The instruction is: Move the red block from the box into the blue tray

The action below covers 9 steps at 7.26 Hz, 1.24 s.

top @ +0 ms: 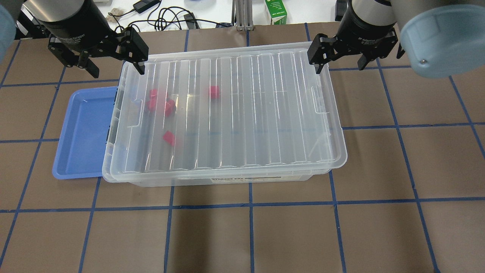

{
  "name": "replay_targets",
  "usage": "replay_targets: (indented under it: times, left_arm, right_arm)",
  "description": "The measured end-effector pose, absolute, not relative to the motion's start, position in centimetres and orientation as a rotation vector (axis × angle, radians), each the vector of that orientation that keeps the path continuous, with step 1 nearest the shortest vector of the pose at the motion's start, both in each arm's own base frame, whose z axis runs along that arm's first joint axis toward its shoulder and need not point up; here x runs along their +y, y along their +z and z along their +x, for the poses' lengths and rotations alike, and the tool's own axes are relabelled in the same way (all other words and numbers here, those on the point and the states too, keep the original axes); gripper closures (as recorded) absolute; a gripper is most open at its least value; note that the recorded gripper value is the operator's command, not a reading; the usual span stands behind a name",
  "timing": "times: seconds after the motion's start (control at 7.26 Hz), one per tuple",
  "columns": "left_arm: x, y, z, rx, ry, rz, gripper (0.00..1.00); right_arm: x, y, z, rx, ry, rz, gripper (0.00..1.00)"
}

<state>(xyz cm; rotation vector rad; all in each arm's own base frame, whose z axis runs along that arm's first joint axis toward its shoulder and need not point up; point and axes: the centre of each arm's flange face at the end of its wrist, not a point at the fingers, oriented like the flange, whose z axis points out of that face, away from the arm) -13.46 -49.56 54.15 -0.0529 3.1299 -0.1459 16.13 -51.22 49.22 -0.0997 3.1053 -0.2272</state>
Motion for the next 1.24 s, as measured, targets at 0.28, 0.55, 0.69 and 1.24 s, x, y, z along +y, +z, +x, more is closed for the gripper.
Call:
replay_targets:
  times: [0.28, 0.55, 0.69, 1.24]
  left_arm:
    - [-49.3, 54.3, -13.4, 3.124, -0.152, -0.052, 0.0]
    - [-49.2, 54.4, -13.5, 3.128, -0.155, -0.052, 0.0]
    - [-49.1, 54.5, -13.5, 3.128, -0.159, -0.051, 0.0]
    - [-48.9, 54.7, -13.6, 3.124, -0.163, -0.045, 0.0]
  right_arm:
    - [-53.8, 45.6, 14.8, 3.111, -0.17, -0.139, 0.0]
    - [-56.7, 39.8, 14.4, 3.117, -0.075, -0.149, 0.0]
    - [-57.0, 37.6, 14.4, 3.117, -0.032, -0.154, 0.0]
    - [-56.6, 34.1, 12.2, 3.152, -0.03, -0.154, 0.0]
